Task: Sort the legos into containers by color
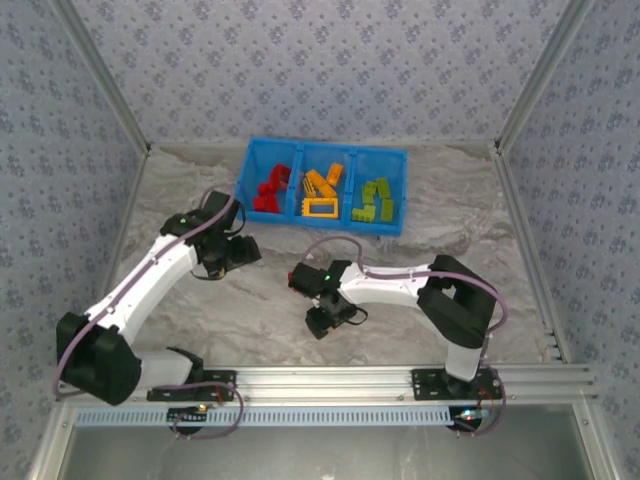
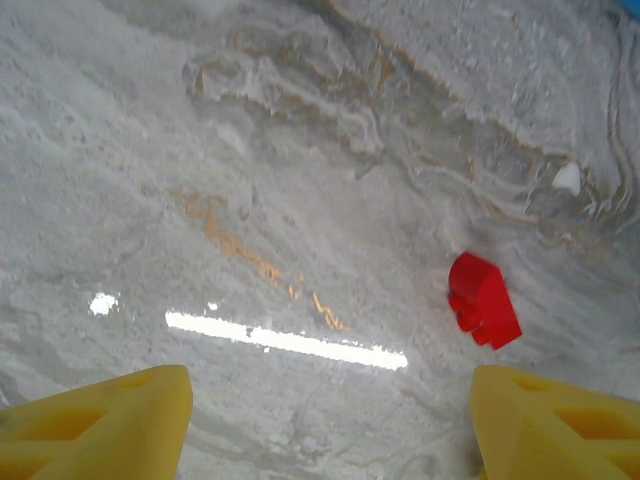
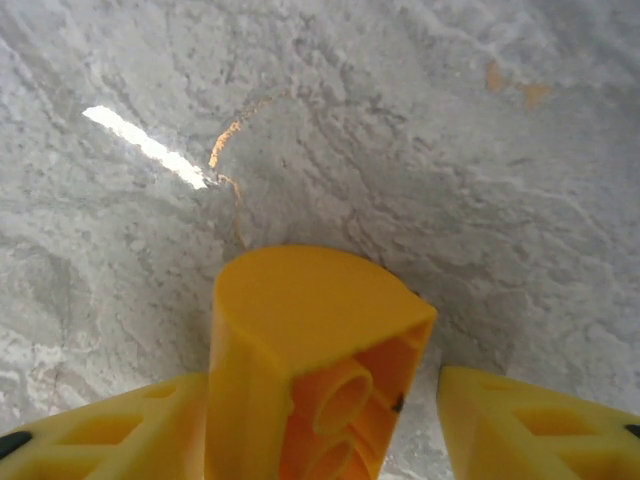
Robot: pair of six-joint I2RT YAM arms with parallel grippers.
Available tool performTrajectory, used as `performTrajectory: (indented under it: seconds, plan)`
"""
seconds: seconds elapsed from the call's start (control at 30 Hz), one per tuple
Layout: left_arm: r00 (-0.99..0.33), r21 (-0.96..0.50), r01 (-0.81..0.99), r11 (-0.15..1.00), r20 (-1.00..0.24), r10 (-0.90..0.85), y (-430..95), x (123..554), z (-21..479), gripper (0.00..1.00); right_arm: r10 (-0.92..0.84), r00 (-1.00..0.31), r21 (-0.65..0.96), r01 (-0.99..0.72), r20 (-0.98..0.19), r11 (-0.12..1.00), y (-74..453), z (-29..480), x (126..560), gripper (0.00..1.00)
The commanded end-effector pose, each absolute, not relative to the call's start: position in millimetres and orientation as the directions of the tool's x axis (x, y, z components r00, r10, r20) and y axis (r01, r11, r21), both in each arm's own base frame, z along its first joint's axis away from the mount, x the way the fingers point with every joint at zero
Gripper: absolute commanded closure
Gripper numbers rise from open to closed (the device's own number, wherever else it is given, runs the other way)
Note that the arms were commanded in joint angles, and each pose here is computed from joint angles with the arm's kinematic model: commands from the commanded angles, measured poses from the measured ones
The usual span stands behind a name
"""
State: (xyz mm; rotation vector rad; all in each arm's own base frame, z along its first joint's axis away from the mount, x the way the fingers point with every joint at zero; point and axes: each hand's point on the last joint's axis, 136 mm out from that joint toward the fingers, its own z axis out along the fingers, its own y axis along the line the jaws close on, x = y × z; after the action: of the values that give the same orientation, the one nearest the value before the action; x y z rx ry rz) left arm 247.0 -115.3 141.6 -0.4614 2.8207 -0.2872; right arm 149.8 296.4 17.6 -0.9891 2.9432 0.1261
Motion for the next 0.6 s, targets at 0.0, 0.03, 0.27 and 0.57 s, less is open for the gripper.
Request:
performTrajectory:
  seconds: [0.0, 0.03, 0.27, 0.57]
  plan:
    - [-0.921, -0.260, -0.279, 0.924, -0.201, -0.334, -121, 231, 138, 0.27, -0.584, -0.810, 0.110, -0.586, -0.050, 0.803, 309, 14, 153, 0.43]
    - [-0.924, -0.266, -0.271, 0.925, -0.198, -0.328, -123, 227, 136, 0.27, -0.583, -0.811, 0.110, -0.585, -0.048, 0.804, 309, 13, 154, 0.45]
    - [-0.936, -0.346, -0.256, 0.902, -0.144, -0.321, -136, 207, 121, 0.26, -0.543, -0.824, 0.073, -0.559, -0.165, 0.826, 303, 47, 179, 0.69]
    - [-0.901, -0.437, -0.337, 0.834, -0.107, -0.420, -155, 222, 107, 0.26, -0.329, -0.867, 0.022, -0.364, -0.374, 0.931, 273, 143, 316, 0.73]
